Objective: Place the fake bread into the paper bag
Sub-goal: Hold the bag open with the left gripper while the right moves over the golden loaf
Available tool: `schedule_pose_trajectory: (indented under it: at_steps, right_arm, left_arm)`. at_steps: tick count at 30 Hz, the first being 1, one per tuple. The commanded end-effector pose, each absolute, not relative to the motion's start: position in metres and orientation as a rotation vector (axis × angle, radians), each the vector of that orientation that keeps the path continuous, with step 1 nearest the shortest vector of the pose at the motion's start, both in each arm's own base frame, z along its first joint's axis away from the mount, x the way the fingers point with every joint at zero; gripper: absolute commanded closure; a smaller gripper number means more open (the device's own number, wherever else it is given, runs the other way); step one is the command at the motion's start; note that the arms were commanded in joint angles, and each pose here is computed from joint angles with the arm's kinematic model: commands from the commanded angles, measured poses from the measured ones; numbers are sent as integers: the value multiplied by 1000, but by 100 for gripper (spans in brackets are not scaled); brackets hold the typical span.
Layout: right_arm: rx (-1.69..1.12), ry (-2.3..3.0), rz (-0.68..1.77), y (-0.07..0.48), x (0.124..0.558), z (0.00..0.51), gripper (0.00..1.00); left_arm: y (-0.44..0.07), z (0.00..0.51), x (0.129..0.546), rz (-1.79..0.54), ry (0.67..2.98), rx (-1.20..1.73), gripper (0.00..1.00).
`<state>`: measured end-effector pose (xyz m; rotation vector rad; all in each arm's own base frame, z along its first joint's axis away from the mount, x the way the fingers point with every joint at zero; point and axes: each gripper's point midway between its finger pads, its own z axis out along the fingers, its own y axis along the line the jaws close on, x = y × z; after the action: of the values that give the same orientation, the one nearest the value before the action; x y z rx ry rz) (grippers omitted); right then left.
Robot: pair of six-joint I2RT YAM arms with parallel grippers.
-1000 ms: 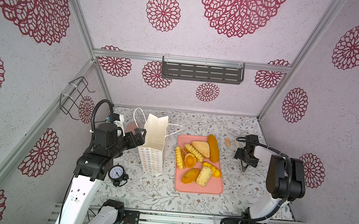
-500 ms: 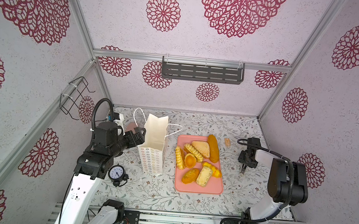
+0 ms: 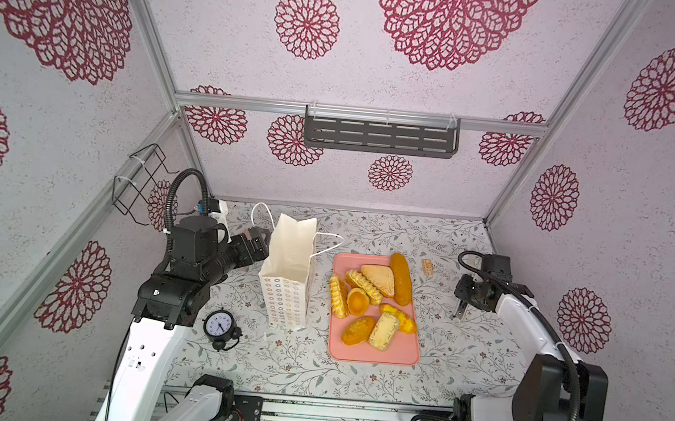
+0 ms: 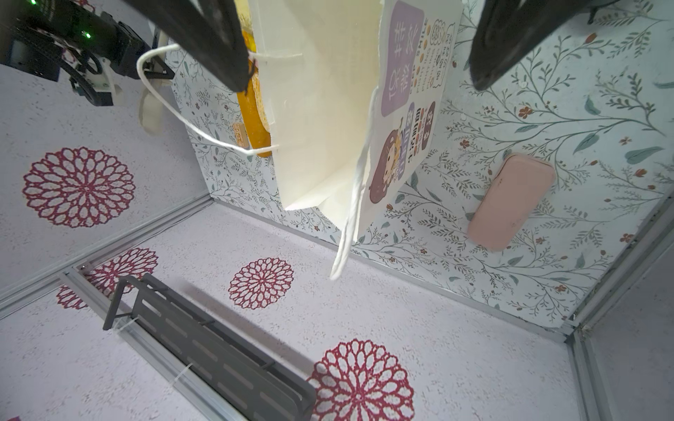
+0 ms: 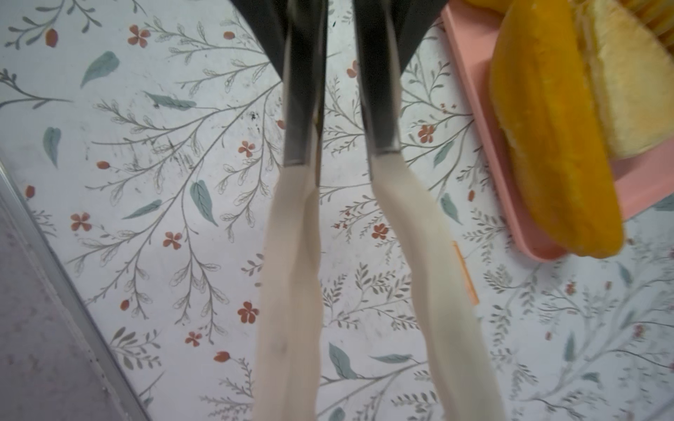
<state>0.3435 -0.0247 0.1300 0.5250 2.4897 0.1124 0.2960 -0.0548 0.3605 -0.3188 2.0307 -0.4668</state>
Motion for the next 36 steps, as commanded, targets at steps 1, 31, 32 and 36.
schedule_pose_trajectory:
  at_steps: [1,31,32,36]
  right_arm:
    - [485,2419,263,-4,345,170,63]
    - [56,2389,670,98,311,246,58]
    - [38,2398,663,100,308,247,58]
    - [-13,2452,655,104,295,244,57]
  left_arm:
    - [-48,370,297,-409,2026,-316,3]
    - [-26,397,318,-173,2051,-420,3]
    - [-21,398,318,-148,2041,-428,3]
    - [-7,402,318,-134,2006,-458,3]
